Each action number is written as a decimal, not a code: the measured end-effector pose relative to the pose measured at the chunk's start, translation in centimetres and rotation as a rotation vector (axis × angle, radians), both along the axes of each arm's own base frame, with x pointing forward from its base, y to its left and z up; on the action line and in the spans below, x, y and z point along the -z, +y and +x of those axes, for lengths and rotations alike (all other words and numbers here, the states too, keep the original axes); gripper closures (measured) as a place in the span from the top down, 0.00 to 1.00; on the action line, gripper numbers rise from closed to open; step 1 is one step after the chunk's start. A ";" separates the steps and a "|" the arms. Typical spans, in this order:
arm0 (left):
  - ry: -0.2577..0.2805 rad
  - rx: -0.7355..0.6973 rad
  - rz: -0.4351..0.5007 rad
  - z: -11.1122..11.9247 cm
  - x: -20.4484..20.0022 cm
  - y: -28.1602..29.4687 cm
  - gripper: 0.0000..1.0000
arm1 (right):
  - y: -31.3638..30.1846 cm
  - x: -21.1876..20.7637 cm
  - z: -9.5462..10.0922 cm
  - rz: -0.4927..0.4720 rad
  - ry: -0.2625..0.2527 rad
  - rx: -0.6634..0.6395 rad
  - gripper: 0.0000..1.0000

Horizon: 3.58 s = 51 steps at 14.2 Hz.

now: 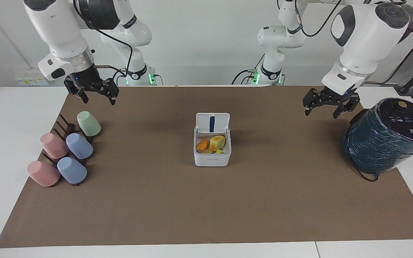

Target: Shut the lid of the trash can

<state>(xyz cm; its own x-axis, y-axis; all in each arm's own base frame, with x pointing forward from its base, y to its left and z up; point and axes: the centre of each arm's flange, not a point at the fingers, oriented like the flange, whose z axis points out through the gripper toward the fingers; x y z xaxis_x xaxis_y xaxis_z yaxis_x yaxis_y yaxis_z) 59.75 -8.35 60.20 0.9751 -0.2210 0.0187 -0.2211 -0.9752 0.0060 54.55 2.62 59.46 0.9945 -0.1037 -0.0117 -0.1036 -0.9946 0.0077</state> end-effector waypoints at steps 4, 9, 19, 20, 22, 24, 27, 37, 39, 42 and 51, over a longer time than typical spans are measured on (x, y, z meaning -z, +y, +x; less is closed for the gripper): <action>0.000 0.011 -0.001 -0.1 0.0 -0.6 1.00 | 0.0 0.0 0.0 0.000 0.000 0.000 1.00; 0.072 0.102 0.014 -3.6 2.8 -7.1 1.00 | 0.0 0.0 0.0 0.000 0.000 0.000 1.00; 0.049 -0.021 -0.001 -18.7 8.0 -25.3 0.46 | 0.0 0.0 0.0 0.000 0.000 0.000 1.00; 0.020 -0.029 -0.027 -19.5 8.7 -26.7 0.35 | 0.0 0.0 0.0 0.000 0.000 0.000 1.00; -0.035 -0.043 -0.080 -20.5 10.6 -28.7 0.19 | 0.0 0.0 0.0 0.000 0.000 0.000 1.00; -0.076 -0.056 -0.125 -20.2 12.2 -29.4 0.17 | 0.0 0.0 0.0 0.000 0.000 0.000 1.00; -0.140 -0.094 -0.228 -18.4 13.3 -30.2 0.16 | 0.0 0.0 0.0 0.000 0.000 0.000 1.00; -0.293 -0.200 -0.372 -11.8 16.2 -29.7 0.15 | 0.0 0.0 0.0 0.000 0.000 0.000 1.00; -0.297 -0.203 -0.374 -11.1 18.1 -30.2 0.15 | 0.0 0.0 0.0 0.000 0.000 0.000 1.00; -0.303 -0.205 -0.377 -10.3 20.2 -30.8 0.15 | 0.0 0.0 0.0 0.000 0.000 0.000 1.00; -0.197 -0.202 -0.294 -9.4 18.6 -31.3 0.15 | 0.0 0.0 0.0 0.000 0.000 0.000 1.00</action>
